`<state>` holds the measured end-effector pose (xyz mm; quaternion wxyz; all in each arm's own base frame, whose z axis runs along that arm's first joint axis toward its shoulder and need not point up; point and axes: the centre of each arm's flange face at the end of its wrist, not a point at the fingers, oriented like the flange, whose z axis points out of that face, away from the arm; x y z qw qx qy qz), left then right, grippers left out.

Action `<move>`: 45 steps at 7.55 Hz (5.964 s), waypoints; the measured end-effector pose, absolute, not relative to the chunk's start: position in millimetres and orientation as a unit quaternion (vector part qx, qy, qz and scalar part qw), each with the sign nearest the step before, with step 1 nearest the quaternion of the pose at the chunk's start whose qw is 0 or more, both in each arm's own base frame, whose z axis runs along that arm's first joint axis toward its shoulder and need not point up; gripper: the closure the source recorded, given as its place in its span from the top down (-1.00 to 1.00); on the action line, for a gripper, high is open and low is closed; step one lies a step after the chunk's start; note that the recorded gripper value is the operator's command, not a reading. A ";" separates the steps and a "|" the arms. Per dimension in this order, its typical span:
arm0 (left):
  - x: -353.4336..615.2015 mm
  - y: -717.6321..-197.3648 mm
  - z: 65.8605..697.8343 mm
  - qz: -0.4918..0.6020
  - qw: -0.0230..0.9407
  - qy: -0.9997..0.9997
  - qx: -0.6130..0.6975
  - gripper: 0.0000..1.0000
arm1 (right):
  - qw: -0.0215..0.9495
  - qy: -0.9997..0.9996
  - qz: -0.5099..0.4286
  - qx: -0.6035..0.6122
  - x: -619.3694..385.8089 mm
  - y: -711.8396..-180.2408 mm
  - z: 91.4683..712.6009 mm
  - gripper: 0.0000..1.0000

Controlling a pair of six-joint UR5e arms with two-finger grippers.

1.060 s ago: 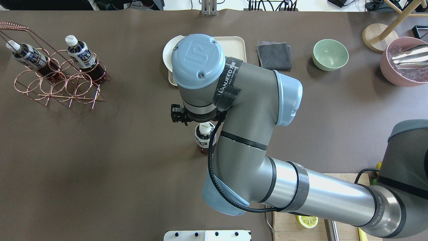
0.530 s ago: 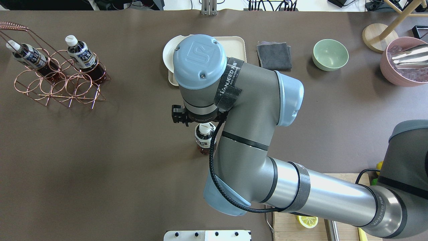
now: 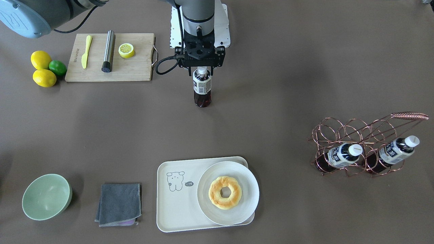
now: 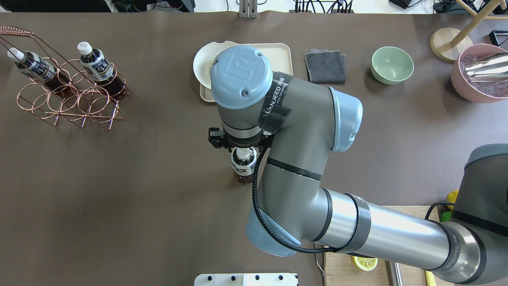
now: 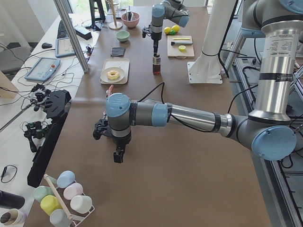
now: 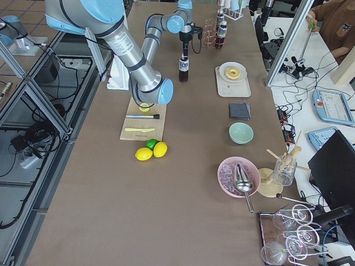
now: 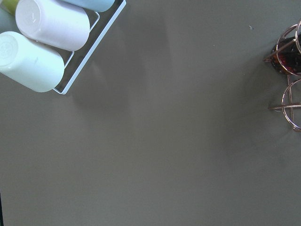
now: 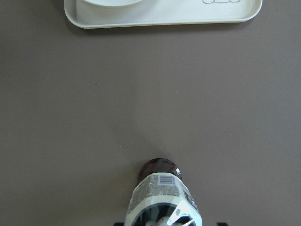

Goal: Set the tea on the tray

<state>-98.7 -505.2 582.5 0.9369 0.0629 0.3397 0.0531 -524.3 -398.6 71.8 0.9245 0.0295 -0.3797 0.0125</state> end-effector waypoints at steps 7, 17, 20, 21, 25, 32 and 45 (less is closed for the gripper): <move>-104.0 -512.6 574.4 0.047 0.938 0.339 0.056 0.95 | 0.925 -0.379 0.007 0.031 -523.9 -394.8 75.8 -1.00; -104.7 -514.6 569.9 0.047 0.937 0.340 0.060 0.95 | 0.924 -0.380 0.024 0.028 -406.0 -523.6 54.5 -1.00; -104.1 -515.8 568.3 0.048 0.938 0.339 0.061 0.95 | 0.931 -0.363 0.043 0.017 -406.1 -631.6 49.9 -1.00; -103.9 -516.2 568.9 0.048 0.938 0.339 0.061 0.95 | 0.929 -0.366 0.046 0.021 -408.7 -659.6 63.0 -1.00; -103.2 -525.2 569.6 0.049 0.938 0.338 0.058 0.95 | 0.928 -0.368 0.041 0.035 -421.6 -706.5 103.5 -1.00; -104.3 -557.9 569.4 0.049 0.938 0.338 0.054 0.95 | 0.925 -0.373 0.032 0.061 -448.8 -727.2 125.9 -1.00; -119.1 -576.2 569.9 0.037 0.937 0.342 0.051 0.95 | 0.943 -0.326 0.011 0.063 -325.5 -578.4 99.9 1.00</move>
